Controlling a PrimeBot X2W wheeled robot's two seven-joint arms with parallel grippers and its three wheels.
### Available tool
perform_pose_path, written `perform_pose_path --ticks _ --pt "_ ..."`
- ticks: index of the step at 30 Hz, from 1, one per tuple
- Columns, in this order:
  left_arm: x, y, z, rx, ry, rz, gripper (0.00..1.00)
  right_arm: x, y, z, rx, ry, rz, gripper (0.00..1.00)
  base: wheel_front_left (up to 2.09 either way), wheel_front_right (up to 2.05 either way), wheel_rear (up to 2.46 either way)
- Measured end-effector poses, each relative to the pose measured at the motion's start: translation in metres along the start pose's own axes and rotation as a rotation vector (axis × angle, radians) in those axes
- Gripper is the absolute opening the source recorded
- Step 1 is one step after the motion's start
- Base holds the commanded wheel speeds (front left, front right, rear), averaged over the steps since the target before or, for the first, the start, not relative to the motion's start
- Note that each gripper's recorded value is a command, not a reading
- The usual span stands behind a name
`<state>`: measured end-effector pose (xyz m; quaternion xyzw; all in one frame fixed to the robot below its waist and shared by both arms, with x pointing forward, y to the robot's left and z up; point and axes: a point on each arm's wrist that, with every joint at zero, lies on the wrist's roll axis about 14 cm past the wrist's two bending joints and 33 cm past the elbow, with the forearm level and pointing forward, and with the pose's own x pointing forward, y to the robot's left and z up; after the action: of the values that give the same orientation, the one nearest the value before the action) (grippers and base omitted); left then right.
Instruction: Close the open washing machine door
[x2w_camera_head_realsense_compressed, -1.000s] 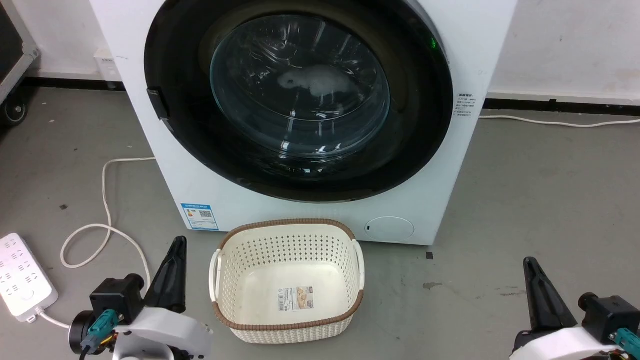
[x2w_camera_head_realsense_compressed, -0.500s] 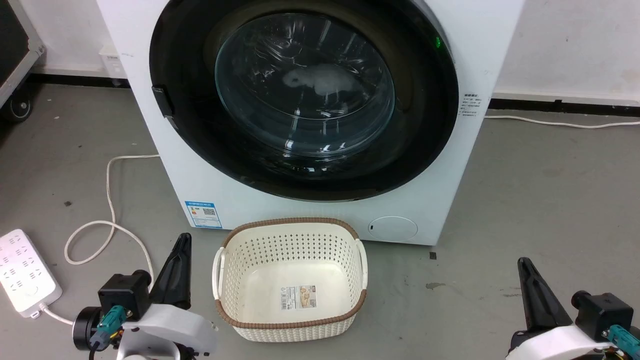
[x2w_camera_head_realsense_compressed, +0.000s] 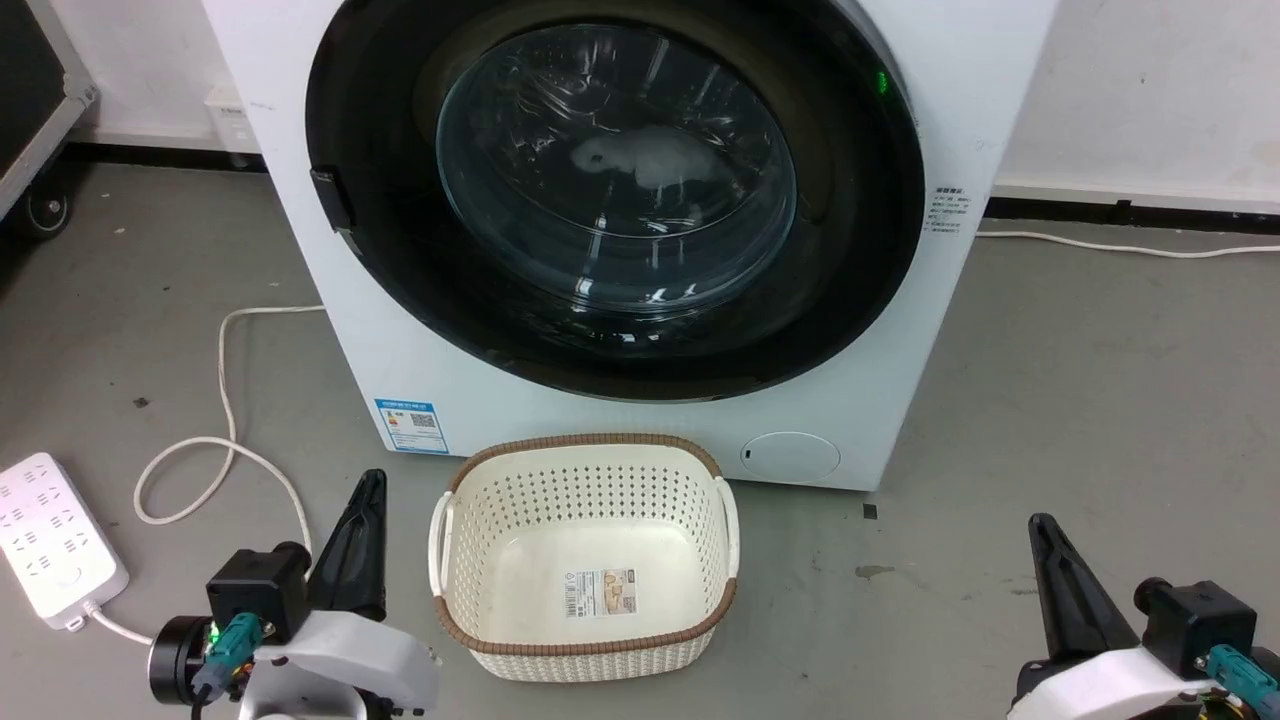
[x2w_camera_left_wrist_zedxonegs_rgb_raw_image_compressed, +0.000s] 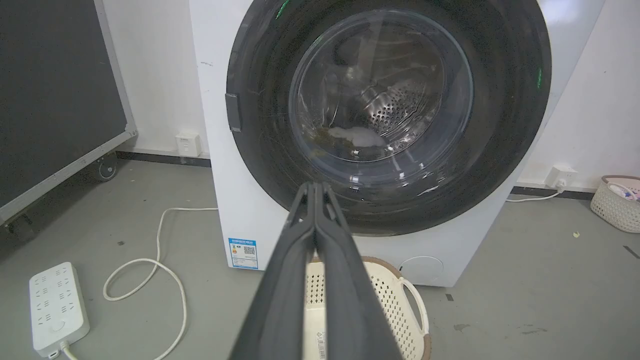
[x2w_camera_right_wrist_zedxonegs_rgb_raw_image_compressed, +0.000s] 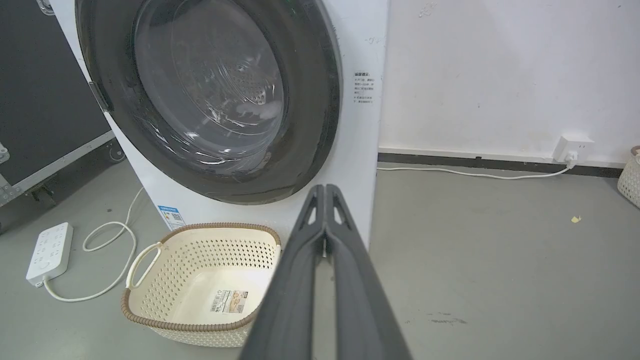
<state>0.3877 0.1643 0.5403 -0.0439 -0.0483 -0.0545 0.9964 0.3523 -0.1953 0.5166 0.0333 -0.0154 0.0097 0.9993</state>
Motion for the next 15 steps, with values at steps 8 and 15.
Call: perform_pose_path --ticks 8,15 --pt "-0.0005 0.0006 0.0005 0.011 0.003 0.005 0.00 0.0014 0.0032 -0.0003 -0.009 0.007 0.010 0.00 0.00 0.00 0.00" --pt "-0.0012 0.0018 0.0006 0.026 0.008 0.013 0.00 0.0026 0.0062 -0.0009 -0.018 0.013 0.020 0.00 0.00 0.00 0.00"
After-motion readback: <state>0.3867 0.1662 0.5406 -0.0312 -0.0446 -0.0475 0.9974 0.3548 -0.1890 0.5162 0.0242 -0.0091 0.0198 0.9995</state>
